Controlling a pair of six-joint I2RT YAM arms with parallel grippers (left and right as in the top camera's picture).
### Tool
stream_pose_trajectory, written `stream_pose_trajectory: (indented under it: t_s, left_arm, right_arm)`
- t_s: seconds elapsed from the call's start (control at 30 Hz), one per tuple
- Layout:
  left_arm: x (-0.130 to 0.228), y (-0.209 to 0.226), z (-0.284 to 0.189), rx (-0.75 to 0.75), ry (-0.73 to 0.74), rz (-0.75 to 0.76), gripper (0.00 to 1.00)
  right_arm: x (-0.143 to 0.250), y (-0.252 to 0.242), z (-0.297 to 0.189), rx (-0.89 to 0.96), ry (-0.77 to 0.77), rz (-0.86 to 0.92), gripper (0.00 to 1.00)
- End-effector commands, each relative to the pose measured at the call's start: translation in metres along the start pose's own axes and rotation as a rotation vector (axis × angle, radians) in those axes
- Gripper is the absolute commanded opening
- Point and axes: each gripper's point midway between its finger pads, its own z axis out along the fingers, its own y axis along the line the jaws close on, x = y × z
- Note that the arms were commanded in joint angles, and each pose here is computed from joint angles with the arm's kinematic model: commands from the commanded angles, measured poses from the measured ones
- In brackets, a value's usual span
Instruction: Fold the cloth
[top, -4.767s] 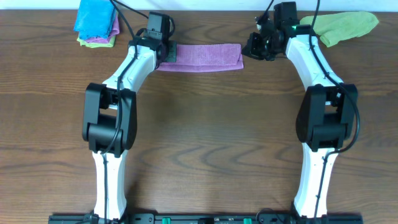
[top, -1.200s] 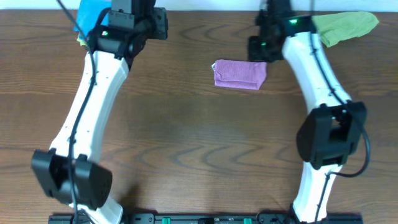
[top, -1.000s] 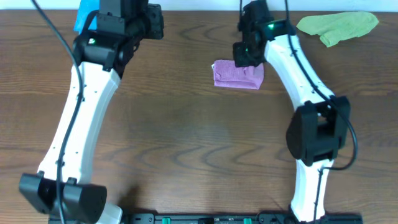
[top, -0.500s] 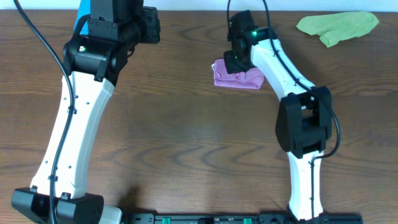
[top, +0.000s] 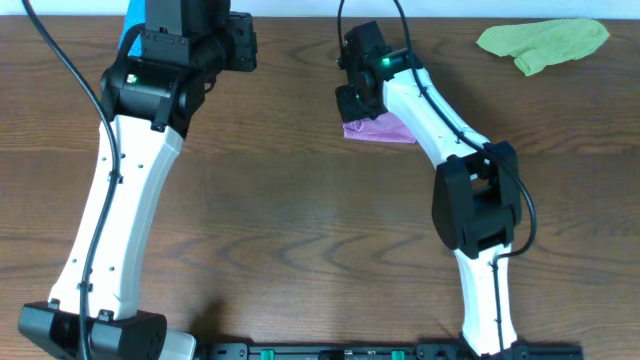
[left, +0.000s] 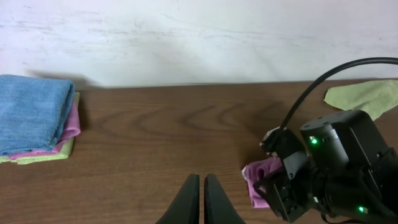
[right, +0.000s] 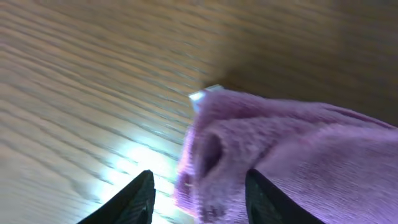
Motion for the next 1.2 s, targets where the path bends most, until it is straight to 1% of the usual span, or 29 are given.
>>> stream_pose_trajectory:
  t_s: [0.0, 0.03, 0.1, 0.17, 0.23, 0.27, 0.33, 0.37, 0.47, 0.53, 0.57, 0.67, 0.7, 0.77, 0.8, 0.87, 1.0, 1.17]
  left_arm:
    - [-0.011, 0.021, -0.013, -0.052, -0.036, -0.021, 0.06]
    - [-0.011, 0.028, -0.013, -0.066, -0.035, -0.031, 0.06]
    - [-0.009, 0.041, -0.013, -0.085, -0.026, -0.049, 0.06]
    - [-0.005, 0.048, -0.010, -0.076, -0.005, -0.064, 0.06]
    - [0.003, 0.052, 0.000, -0.055, 0.030, -0.079, 0.06]
    - [0.011, 0.052, 0.009, -0.037, 0.063, -0.089, 0.06]
    - [0.029, 0.052, 0.032, -0.005, 0.134, -0.111, 0.12]
    - [0.037, 0.051, 0.042, 0.014, 0.162, -0.119, 0.15]
    - [0.066, 0.038, 0.079, 0.118, 0.265, -0.147, 0.17]
    - [0.086, 0.032, 0.101, 0.160, 0.329, -0.180, 0.20]
    - [0.098, 0.029, 0.112, 0.177, 0.364, -0.198, 0.22]
    - [0.127, 0.013, 0.141, 0.258, 0.445, -0.220, 0.35]
    - [0.135, 0.005, 0.148, 0.300, 0.464, -0.226, 0.44]
    - [0.146, -0.012, 0.160, 0.387, 0.488, -0.236, 0.53]
    - [0.153, -0.022, 0.168, 0.441, 0.502, -0.241, 0.60]
    - [0.164, -0.033, 0.177, 0.492, 0.521, -0.246, 0.69]
    - [0.183, -0.049, 0.195, 0.581, 0.557, -0.296, 0.72]
    - [0.204, -0.058, 0.213, 0.596, 0.585, -0.300, 0.74]
  right_arm:
    - [0.000, 0.012, 0.005, -0.104, 0.013, 0.008, 0.46]
    - [0.000, 0.010, 0.004, -0.111, 0.013, 0.019, 0.44]
    - [-0.004, 0.004, 0.000, -0.116, 0.005, 0.051, 0.43]
    - [-0.010, 0.000, -0.009, -0.134, -0.014, 0.063, 0.47]
    - [-0.017, -0.008, -0.022, -0.135, -0.043, 0.075, 0.48]
    - [-0.022, -0.013, -0.033, -0.132, -0.065, 0.083, 0.50]
    - [-0.028, -0.024, -0.053, -0.126, -0.096, 0.100, 0.55]
    - [-0.029, -0.029, -0.060, -0.122, -0.106, 0.100, 0.60]
    - [-0.030, -0.047, -0.085, -0.105, -0.131, 0.097, 0.63]
    - [-0.029, -0.060, -0.092, -0.094, -0.131, 0.120, 0.64]
    - [-0.026, -0.067, -0.093, -0.088, -0.122, 0.135, 0.64]
    - [-0.016, -0.087, -0.094, -0.073, -0.088, 0.177, 0.63]
    - [-0.013, -0.093, -0.094, -0.069, -0.081, 0.189, 0.63]
    - [-0.011, -0.101, -0.095, -0.063, -0.077, 0.202, 0.62]
    - [-0.009, -0.107, -0.096, -0.059, -0.073, 0.214, 0.62]
    - [-0.006, -0.112, -0.097, -0.055, -0.065, 0.226, 0.62]
    - [-0.005, -0.117, -0.097, -0.052, -0.064, 0.227, 0.61]
    - [-0.006, -0.117, -0.097, -0.051, -0.066, 0.209, 0.61]
